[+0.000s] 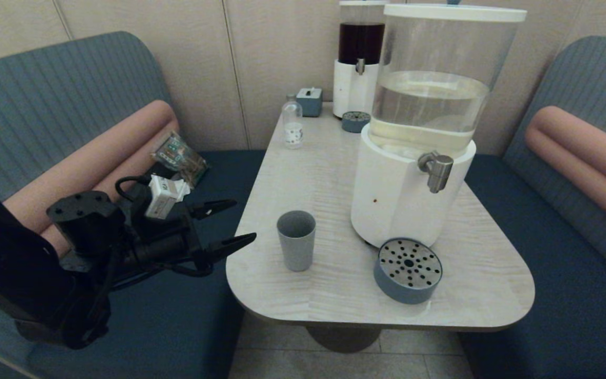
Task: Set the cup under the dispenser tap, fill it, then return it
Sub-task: Pick up the cup
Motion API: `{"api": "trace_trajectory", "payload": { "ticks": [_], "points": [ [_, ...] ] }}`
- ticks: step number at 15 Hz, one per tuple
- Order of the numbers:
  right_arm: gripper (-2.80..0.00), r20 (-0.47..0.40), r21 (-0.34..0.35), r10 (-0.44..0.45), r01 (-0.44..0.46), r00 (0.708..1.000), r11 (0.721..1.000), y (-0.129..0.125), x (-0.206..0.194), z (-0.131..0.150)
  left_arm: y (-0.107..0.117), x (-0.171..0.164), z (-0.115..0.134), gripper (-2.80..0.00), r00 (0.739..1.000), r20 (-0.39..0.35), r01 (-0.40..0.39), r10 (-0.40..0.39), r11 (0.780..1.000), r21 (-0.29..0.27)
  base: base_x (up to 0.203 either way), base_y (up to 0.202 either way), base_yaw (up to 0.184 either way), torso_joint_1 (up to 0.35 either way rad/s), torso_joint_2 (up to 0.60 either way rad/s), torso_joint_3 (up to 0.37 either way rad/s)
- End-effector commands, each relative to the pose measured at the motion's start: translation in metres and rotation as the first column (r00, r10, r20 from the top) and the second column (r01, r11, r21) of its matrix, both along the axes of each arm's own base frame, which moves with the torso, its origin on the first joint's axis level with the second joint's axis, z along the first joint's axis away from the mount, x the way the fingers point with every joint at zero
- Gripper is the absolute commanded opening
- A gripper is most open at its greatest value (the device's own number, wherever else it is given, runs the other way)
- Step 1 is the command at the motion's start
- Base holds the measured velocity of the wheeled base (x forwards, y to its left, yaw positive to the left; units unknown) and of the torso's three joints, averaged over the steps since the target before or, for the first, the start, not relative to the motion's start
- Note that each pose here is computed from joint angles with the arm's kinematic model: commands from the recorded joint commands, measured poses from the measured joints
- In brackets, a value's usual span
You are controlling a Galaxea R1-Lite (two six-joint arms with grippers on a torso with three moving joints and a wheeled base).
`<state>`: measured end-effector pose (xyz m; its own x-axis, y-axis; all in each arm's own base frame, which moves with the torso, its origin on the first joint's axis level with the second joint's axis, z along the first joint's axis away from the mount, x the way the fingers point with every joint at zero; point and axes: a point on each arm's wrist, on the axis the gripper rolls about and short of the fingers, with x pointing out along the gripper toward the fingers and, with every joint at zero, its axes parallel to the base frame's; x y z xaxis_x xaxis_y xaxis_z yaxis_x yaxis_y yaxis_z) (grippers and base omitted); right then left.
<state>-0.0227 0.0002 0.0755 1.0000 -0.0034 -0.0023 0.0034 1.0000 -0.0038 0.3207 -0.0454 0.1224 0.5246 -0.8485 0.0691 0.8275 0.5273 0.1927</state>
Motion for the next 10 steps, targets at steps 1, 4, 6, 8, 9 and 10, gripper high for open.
{"api": "trace_trajectory", "payload": {
  "ticks": [1, 4, 6, 8, 9, 10],
  "points": [
    [-2.8, -0.002, -0.001, 0.0, 0.0, 1.0, 1.0, 0.0, 0.0, 0.0, -0.002, 0.018, -0.031, 0.0, 0.997, -0.067, 0.028, -0.027, 1.0, 0.011, 0.0, 0.0, 0.0, 0.0, 0.0, 0.0],
    [-2.8, -0.002, -0.001, 0.001, -0.001, 1.0, 1.0, 0.0, 0.0, 0.0, -0.003, 0.021, -0.047, 0.0, 0.993, -0.104, 0.063, -0.061, 0.998, 0.017, 0.0, 0.0, 0.0, 0.0, 0.0, 0.0],
    [-2.8, -0.002, -0.001, 0.0, 0.0, 1.0, 1.0, 0.0, 0.0, 0.0, -0.005, 0.026, -0.056, 0.0, 0.99, -0.122, 0.076, -0.073, 0.997, 0.017, 0.0, 0.0, 0.0, 0.0, 0.0, 0.0],
    [-2.8, -0.002, -0.001, 0.0, 0.0, 1.0, 1.0, 0.0, 0.0, 0.0, -0.008, 0.034, -0.058, 0.0, 0.99, -0.107, 0.099, -0.096, 0.995, 0.016, 0.0, 0.0, 0.0, 0.0, 0.0, 0.0],
    [-2.8, -0.002, -0.001, 0.0, 0.0, 1.0, 1.0, 0.0, 0.0, 0.0, -0.016, 0.033, -0.059, 0.0, 0.986, -0.112, 0.125, -0.122, 0.992, 0.016, 0.0, 0.0, 0.0, 0.0, 0.0, 0.0],
    [-2.8, -0.002, -0.001, 0.0, 0.0, 1.0, 1.0, 0.0, 0.0, 0.0, -0.024, 0.031, -0.062, 0.0, 0.982, -0.121, 0.148, -0.145, 0.989, 0.016, 0.0, 0.0, 0.0, 0.0, 0.0, 0.0]
  ]
}}
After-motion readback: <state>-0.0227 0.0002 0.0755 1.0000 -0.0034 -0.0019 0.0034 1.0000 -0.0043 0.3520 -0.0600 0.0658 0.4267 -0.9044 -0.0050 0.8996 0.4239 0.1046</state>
